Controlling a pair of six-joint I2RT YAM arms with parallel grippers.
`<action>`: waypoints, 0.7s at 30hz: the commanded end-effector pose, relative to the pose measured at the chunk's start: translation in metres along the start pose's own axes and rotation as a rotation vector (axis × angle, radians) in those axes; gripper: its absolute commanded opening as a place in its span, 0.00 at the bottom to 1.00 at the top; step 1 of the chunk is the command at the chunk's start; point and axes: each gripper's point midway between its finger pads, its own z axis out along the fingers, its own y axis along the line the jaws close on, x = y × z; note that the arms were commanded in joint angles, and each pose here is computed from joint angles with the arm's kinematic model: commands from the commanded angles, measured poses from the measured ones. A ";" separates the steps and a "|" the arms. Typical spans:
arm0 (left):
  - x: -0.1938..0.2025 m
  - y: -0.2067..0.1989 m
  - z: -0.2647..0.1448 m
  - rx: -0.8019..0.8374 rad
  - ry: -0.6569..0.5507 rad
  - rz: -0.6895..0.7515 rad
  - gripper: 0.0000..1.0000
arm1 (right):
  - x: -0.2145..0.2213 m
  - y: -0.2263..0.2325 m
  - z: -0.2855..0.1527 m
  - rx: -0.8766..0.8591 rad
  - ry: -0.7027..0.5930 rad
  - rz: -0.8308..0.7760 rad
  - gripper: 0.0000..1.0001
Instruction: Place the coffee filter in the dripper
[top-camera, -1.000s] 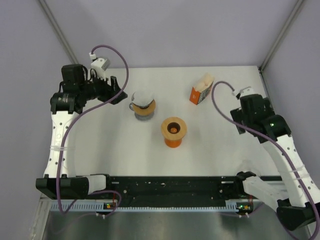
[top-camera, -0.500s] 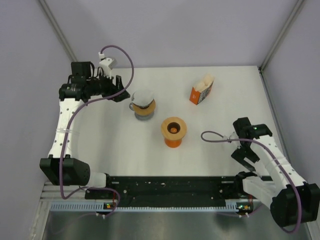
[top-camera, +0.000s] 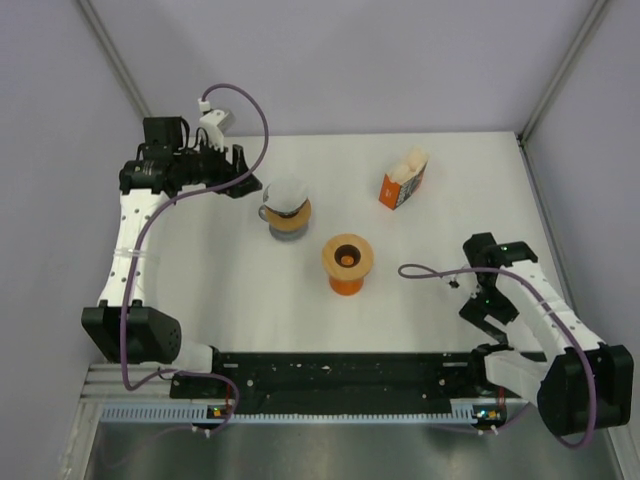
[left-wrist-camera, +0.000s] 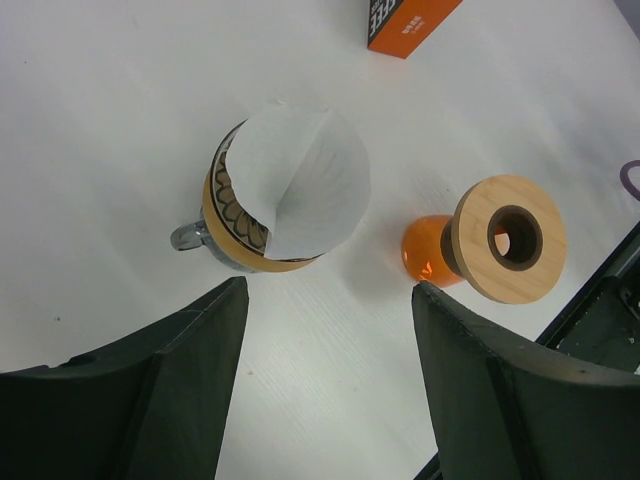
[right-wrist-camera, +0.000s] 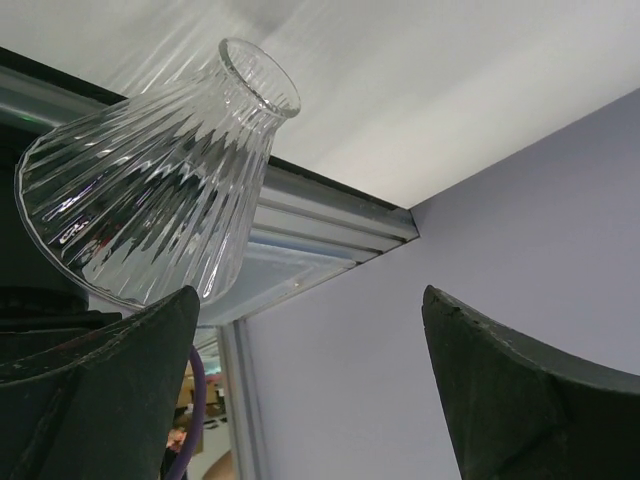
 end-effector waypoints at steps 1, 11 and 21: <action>-0.025 -0.005 -0.001 0.024 -0.066 0.033 0.72 | 0.004 0.009 -0.007 -0.057 0.048 -0.125 0.92; -0.032 -0.001 0.000 0.008 -0.082 0.025 0.72 | -0.069 -0.044 -0.019 0.158 -0.108 -0.154 0.90; -0.027 0.003 0.002 -0.008 -0.067 0.014 0.72 | -0.118 -0.056 -0.076 0.141 -0.433 0.136 0.93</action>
